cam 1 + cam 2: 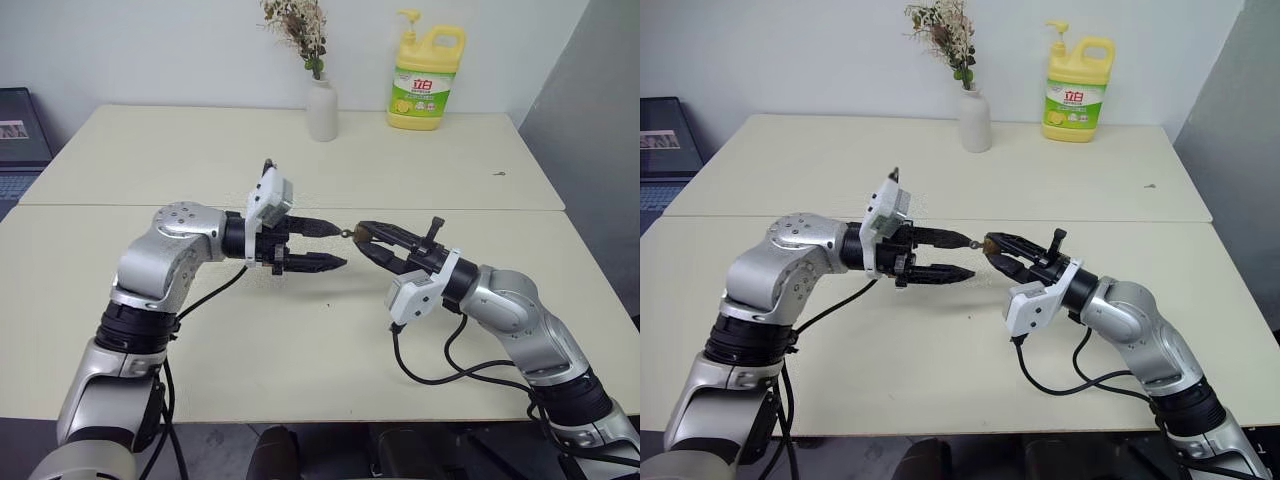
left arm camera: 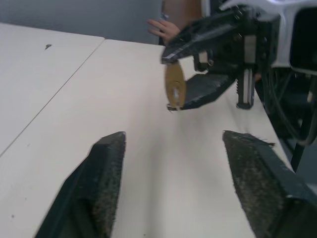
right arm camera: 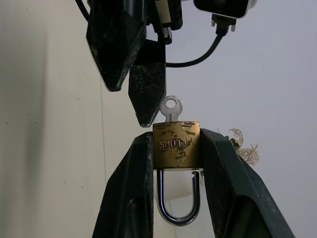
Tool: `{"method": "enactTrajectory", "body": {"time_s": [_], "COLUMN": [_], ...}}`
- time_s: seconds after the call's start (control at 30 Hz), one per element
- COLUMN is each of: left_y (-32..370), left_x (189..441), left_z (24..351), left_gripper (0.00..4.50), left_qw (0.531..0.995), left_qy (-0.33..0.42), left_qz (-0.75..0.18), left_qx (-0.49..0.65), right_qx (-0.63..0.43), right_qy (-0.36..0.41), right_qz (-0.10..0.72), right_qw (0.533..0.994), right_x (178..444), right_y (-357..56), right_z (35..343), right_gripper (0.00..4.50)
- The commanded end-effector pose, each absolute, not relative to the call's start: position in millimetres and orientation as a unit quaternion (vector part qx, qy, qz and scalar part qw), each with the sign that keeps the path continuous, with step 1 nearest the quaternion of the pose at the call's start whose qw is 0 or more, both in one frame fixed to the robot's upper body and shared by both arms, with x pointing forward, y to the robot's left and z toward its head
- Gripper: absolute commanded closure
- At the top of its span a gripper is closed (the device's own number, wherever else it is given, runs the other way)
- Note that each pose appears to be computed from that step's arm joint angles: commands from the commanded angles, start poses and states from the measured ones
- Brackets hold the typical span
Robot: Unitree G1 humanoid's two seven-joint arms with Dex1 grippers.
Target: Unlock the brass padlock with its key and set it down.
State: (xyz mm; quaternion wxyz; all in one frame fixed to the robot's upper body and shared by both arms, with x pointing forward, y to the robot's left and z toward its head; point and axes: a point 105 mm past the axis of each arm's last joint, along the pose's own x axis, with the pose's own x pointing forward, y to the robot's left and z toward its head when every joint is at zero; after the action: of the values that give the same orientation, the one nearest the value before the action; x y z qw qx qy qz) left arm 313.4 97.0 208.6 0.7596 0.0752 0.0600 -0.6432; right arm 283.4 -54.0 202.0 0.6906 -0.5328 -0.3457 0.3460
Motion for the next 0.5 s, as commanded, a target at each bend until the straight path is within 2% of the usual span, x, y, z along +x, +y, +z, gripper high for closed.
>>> {"method": "enactTrajectory", "body": {"time_s": [0.03,0.5], "left_y": [91.3,79.8], "left_x": [310.0,307.5], "left_z": [230.0,233.3], "left_gripper": [1.02,1.02], "left_qw": [0.763,0.758], "left_qy": [0.035,0.036], "left_qz": [-0.642,-0.65], "left_qx": [0.063,0.05], "right_qx": [-0.528,-0.54], "right_qy": [-0.369,-0.382], "right_qz": [0.335,0.347], "right_qw": [0.688,0.665], "right_x": [279.9,274.2], "right_y": [-54.2,-48.7], "right_z": [215.9,213.5], "right_gripper": [3.56,3.56]}}
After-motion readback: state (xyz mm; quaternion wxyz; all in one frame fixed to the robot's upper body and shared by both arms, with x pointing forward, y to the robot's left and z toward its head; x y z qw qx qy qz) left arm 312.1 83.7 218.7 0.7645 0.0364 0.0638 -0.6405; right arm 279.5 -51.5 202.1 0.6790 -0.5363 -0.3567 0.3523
